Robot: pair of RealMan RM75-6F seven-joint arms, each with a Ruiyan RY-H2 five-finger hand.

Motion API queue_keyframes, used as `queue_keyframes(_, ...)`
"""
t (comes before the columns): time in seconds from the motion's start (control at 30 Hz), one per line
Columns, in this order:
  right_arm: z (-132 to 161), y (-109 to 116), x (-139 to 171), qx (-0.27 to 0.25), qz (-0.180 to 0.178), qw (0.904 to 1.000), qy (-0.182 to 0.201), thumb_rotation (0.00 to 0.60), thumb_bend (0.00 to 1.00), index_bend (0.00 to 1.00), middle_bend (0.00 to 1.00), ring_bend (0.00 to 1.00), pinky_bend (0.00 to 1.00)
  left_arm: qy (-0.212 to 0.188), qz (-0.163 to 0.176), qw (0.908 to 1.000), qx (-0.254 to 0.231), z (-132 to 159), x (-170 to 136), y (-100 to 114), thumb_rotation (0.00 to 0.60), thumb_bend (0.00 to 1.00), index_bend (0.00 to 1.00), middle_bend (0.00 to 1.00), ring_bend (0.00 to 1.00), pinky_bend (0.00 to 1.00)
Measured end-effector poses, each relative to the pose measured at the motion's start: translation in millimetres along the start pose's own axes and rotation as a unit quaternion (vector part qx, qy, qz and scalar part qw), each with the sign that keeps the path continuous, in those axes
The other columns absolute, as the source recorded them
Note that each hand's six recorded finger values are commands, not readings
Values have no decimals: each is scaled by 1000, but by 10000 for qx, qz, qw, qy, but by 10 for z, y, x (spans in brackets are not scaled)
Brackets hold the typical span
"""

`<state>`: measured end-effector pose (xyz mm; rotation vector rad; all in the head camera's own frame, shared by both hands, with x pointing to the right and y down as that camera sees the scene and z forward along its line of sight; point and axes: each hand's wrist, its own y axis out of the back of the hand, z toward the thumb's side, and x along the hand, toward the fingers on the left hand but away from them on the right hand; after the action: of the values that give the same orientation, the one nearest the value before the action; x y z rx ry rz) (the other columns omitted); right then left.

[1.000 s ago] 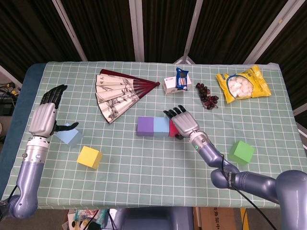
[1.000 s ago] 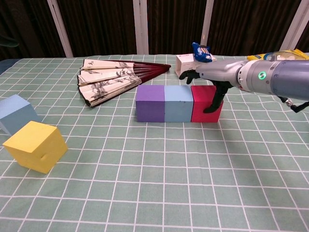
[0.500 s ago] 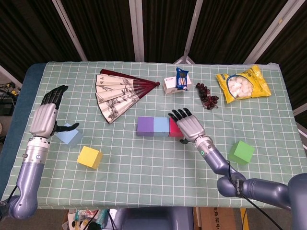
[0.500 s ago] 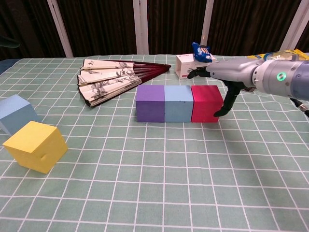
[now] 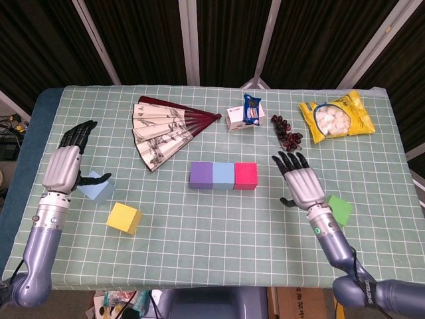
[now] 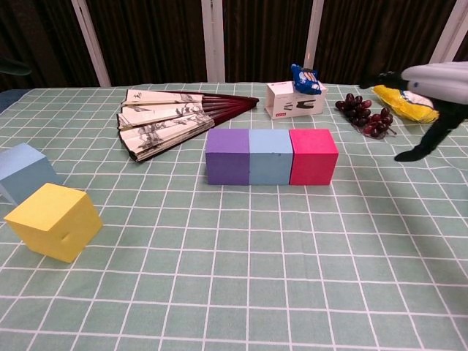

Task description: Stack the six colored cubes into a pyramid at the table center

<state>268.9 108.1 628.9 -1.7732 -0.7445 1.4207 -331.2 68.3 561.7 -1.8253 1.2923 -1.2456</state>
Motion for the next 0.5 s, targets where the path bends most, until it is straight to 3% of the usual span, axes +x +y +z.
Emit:
queue_keyframes(0.3,-506,-72,433,-481,86,9973,-550,600,205,0,21,0,0,-28,-51,9999,118,38,-23,-61,600,122,0,35,31,0)
queue_keyframes(0.5,-543,-170,486,-489,288,9964,-628,600,206,0,21,0,0,-76,36,9999,108,85,-27,-35,600,121,0,36,31,0)
